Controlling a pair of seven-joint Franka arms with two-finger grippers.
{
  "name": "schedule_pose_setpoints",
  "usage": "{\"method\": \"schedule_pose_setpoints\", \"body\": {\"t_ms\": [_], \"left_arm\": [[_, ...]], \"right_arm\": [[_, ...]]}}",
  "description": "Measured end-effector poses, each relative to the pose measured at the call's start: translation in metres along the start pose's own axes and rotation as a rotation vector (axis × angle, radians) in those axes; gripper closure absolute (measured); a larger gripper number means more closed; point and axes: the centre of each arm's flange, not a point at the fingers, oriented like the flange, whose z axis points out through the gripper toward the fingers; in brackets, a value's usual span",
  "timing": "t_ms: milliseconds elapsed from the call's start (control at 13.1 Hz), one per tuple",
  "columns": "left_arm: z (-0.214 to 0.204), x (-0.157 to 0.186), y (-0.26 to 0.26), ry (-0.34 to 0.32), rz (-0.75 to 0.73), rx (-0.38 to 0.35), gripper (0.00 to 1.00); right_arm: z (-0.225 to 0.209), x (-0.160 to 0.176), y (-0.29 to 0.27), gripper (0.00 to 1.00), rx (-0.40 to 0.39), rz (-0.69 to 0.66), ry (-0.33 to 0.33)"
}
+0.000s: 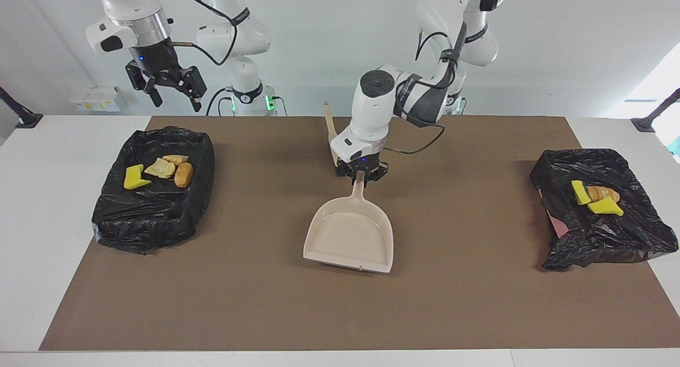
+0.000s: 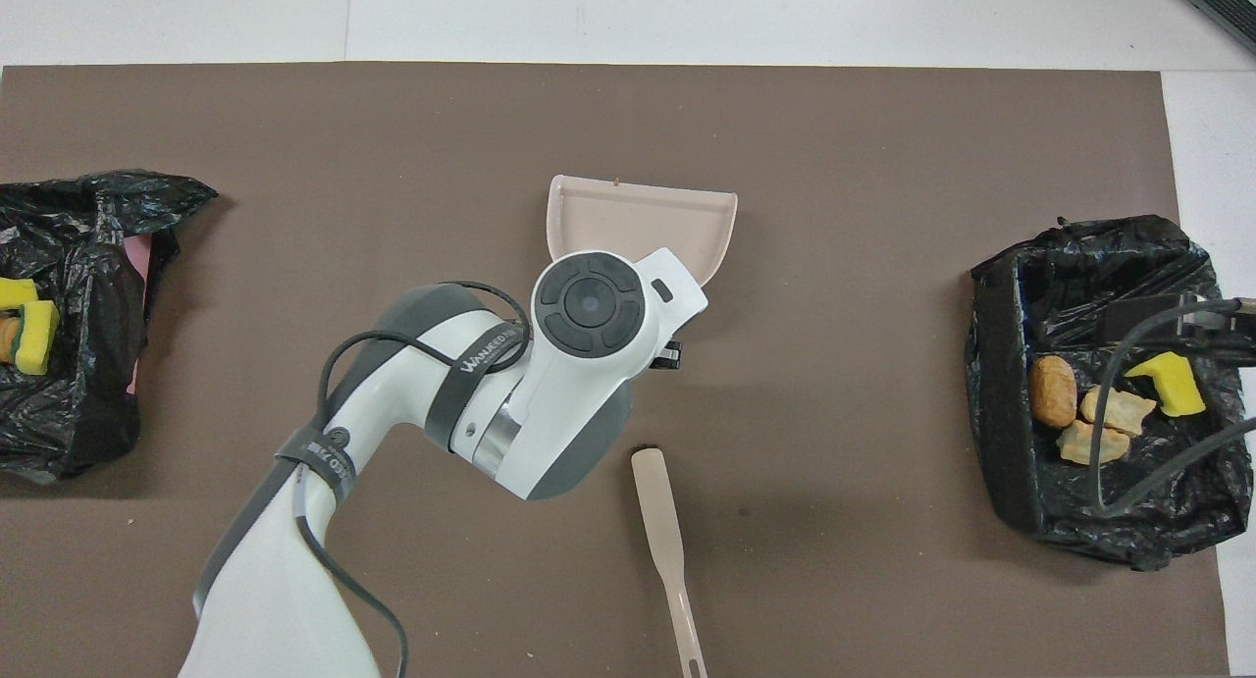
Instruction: Sweep and dump trash in bin
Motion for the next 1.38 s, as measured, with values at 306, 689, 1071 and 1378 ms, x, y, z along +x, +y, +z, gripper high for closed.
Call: {"method": "schedule_pose_setpoints", "body": {"t_ms": [306,689,1071,1378], "left_arm": [[0.025,0.000,0.011,0.003,-0.035,0.005,0.65],[-0.022,0.023,-0.041,0.038,-0.121,0.006,0.08],[-0.044,0.063,-0.142,0.082,-0.200,0.028,0.00],[-0.067,0.084,-0.230,0.114,-0.187,0.037,0.00]], "right_arm": [[0.000,0.000,0.000,0.00,0.000,0.000,0.000],[0.000,0.000,0.000,0.00,0.000,0.000,0.000],[0.000,0.000,0.000,0.00,0.000,0.000,0.000],[0.000,0.000,0.002,0.00,0.000,0.004,0.000]]}}
